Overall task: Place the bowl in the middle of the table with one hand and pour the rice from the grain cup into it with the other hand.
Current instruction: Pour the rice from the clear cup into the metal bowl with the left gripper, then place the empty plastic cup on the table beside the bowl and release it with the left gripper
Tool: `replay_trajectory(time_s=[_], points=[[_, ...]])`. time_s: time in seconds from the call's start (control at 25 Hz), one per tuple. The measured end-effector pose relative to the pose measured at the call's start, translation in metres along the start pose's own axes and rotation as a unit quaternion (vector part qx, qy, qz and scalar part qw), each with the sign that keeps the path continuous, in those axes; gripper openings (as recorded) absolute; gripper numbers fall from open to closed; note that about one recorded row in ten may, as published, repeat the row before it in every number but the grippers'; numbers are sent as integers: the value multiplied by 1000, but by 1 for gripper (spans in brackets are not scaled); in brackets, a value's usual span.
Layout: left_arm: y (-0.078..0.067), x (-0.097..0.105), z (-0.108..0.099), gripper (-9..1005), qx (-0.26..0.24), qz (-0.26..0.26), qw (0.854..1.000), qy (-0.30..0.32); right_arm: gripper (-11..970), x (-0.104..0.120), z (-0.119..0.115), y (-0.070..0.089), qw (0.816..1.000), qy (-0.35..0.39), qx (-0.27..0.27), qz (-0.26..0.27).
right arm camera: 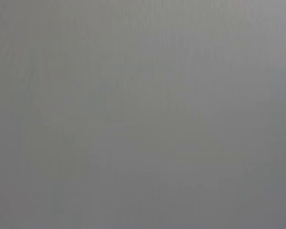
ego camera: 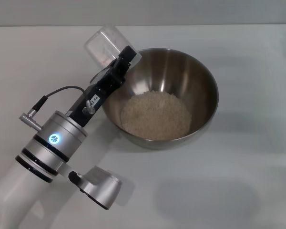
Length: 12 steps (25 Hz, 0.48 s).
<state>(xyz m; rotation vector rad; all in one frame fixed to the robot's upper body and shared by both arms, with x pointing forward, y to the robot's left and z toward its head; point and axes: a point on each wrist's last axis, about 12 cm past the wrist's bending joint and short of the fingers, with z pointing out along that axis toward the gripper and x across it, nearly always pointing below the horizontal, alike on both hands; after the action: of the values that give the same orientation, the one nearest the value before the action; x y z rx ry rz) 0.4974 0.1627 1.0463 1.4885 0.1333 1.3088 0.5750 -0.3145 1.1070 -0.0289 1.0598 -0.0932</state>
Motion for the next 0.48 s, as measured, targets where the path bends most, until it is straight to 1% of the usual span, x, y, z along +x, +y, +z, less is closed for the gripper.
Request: replay_trajectory(time_s=[0.08, 0.12, 0.2, 0.28, 0.32, 0.4, 0.44, 0.48], points=[[2, -1, 1, 15, -2, -17, 1000, 5, 636, 0, 0, 0, 1000, 0, 0, 0], [4, 0, 2, 15, -4, -35, 999, 10, 636, 0, 0, 0, 1000, 0, 0, 0], [9, 2, 5, 15, -9, -88, 996, 31, 636, 0, -1, -1, 1000, 1, 1, -1], [14, 8, 10, 15, -14, -153, 986, 62, 636, 0, -2, -1, 1000, 1, 1, -1], [16, 11, 12, 15, -16, -195, 977, 80, 636, 0, -2, -1, 1000, 1, 1, -1], [17, 20, 15, 15, -22, -281, 952, 117, 636, 0, -2, -1, 1000, 1, 1, -1], [17, 24, 16, 15, -25, -319, 938, 133, 636, 0, -2, -1, 1000, 1, 1, 0], [16, 30, 17, 15, -29, -362, 919, 153, 636, 0, -2, 0, 1000, 1, 1, 0]])
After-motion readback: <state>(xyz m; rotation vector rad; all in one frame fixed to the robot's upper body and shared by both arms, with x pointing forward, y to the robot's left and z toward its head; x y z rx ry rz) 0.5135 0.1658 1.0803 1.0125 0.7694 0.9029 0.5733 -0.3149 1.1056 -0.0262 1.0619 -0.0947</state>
